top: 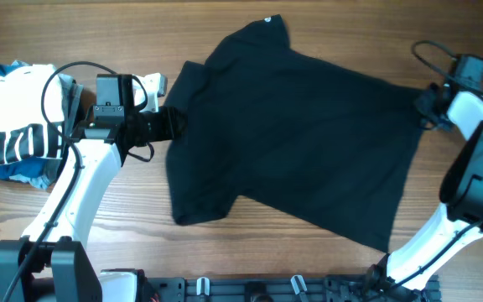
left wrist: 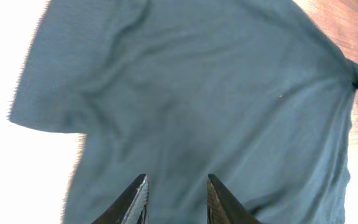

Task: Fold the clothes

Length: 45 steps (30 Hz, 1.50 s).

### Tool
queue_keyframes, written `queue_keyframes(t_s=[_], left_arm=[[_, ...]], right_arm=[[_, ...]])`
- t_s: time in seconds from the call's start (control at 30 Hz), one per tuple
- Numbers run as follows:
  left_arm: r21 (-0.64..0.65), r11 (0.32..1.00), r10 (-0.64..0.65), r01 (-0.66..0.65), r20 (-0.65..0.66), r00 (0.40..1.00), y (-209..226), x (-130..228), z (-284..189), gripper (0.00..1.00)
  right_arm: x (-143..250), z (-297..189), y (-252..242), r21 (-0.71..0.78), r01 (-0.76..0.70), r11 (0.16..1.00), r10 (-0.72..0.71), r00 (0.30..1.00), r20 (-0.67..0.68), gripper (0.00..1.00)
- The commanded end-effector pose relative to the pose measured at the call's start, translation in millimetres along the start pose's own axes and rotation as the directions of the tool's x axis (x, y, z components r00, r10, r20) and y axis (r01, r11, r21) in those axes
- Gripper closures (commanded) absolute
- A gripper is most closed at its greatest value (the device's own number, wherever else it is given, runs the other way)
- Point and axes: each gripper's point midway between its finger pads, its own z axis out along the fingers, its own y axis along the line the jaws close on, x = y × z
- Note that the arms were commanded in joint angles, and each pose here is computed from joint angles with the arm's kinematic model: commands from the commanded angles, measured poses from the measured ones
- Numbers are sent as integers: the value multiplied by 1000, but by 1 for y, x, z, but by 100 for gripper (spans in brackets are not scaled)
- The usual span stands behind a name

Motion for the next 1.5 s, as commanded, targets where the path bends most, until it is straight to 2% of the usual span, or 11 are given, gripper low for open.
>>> queue_keyframes(t_s=[0.0, 0.1, 0.17, 0.23, 0.47, 0.7, 1.07, 1.17, 1.23, 1.3, 1.47], left_arm=[[2, 999, 46, -46, 36, 998, -7, -10, -6, 64], [17, 996, 81, -83, 65, 995, -17, -17, -4, 58], [32, 992, 115, -118, 92, 989, -26, -23, -2, 57], [29, 985, 164, -169, 124, 979, -33, -30, 1, 55], [-12, 967, 253, -254, 157, 955, -24, -50, 28, 56], [-50, 940, 339, -337, 70, 938, 9, -78, 99, 59], [-79, 919, 376, -386, -119, 919, 48, -30, 161, 81], [-243, 911, 293, -332, -185, 938, 82, -20, 161, 96], [-563, 807, 123, -177, -133, 983, 133, -29, 136, 96], [-744, 666, 19, -55, -57, 998, 166, -30, 104, 96], [-799, 588, -163, 126, 36, 986, 198, -23, 57, 96]], right_arm=[[-22, 3, -35, 42, -72, 997, 71, 997, 16, 96], [-36, -5, -23, -61, -42, 997, 43, 999, 16, 96], [-47, -18, 0, -186, 31, 982, -25, 999, 34, 49], [-59, -49, 29, -345, 68, 936, -49, 997, 64, 39], [-68, -193, 75, -557, 178, 811, -81, 978, 194, 37], [8, -299, 113, -611, 289, 737, -222, 957, 185, 36], [68, -261, 93, -498, 230, 836, -289, 956, -45, 36], [72, -257, 91, -489, 224, 843, -295, 953, -72, 36], [73, -251, 88, -467, 220, 856, -294, 952, -90, 36], [74, -239, 81, -423, 223, 878, -292, 950, -107, 36], [104, -196, 60, -323, 194, 926, -277, 932, -235, 34]])
